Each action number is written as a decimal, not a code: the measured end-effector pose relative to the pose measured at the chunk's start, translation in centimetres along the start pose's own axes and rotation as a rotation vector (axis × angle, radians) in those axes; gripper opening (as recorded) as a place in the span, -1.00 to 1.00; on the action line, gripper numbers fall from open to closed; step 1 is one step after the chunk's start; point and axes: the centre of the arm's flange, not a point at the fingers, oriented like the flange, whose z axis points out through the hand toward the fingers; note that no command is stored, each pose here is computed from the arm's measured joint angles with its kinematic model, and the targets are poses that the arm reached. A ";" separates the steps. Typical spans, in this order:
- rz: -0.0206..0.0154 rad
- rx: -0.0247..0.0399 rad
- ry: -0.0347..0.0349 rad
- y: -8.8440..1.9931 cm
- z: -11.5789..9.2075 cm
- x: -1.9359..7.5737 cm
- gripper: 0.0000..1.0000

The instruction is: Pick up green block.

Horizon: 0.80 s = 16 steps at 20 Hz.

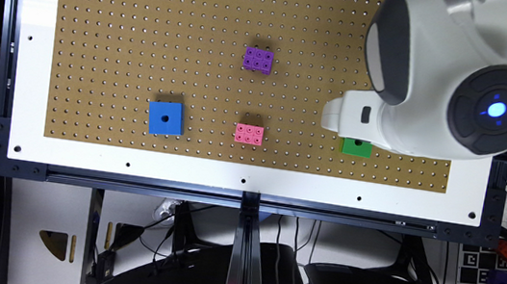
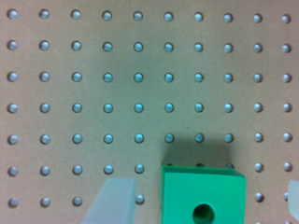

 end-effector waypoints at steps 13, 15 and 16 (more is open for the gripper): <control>0.0033 0.0288 0.0076 -2.4 0.7 1.67 1.00; 0.0031 0.0244 0.0053 -2.6 1.6 1.98 1.00; 0.0023 0.0212 0.0041 -2.7 2.1 2.08 1.00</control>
